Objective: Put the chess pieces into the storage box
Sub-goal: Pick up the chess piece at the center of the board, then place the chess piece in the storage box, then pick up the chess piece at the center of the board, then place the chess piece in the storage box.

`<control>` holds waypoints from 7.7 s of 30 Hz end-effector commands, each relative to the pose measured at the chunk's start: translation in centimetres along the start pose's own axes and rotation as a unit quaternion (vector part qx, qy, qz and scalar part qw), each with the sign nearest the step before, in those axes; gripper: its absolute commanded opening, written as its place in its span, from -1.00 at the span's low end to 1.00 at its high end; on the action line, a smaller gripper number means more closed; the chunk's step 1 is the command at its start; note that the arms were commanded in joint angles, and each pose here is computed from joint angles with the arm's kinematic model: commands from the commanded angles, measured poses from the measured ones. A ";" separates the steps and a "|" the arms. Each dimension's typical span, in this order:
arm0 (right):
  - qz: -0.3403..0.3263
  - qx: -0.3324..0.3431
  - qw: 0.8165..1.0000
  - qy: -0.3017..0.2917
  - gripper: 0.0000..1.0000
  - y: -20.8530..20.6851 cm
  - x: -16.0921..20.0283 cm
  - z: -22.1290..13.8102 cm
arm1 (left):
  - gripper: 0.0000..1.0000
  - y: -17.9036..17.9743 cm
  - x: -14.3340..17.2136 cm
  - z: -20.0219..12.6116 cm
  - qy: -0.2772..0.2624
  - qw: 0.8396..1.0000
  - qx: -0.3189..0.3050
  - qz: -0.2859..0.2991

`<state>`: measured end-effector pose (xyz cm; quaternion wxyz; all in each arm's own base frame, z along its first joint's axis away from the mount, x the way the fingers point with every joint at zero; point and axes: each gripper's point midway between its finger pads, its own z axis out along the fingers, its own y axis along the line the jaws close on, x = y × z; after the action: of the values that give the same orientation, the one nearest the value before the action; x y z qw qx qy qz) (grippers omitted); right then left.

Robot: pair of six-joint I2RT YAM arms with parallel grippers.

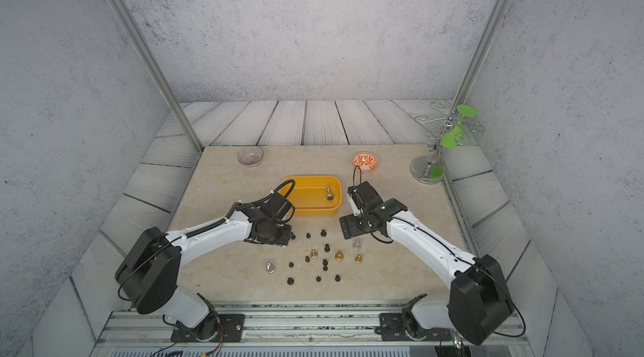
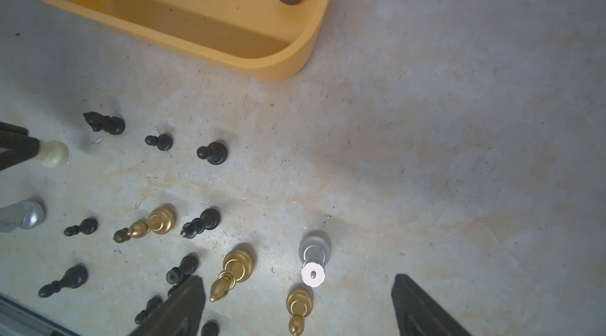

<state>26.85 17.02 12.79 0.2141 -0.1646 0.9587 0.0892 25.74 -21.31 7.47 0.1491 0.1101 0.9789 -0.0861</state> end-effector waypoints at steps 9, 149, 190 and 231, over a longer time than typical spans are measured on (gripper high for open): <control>0.000 0.007 1.000 -0.001 0.81 -0.5 0.5 -0.6 | -0.98 -0.9 -10.5 -6.0 -0.118 0.993 -0.001 0.032; 0.023 0.019 0.998 0.057 -0.66 -0.4 0.5 1.8 | -0.32 -0.1 -6.5 -6.2 -0.086 0.981 0.156 -0.071; -0.023 -0.083 0.996 -0.016 -0.70 5.5 -12.7 0.8 | -0.32 0.0 -5.0 -6.7 -0.090 0.979 0.165 -0.074; -0.019 -0.101 0.992 0.078 -0.69 7.3 -14.8 13.5 | -0.32 0.5 -3.2 -6.4 -0.073 0.980 0.161 -0.091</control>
<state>42.49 31.09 9.86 0.1502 -0.2157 0.9496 0.1710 26.95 -20.06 14.09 0.1947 0.0355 0.9445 -0.2622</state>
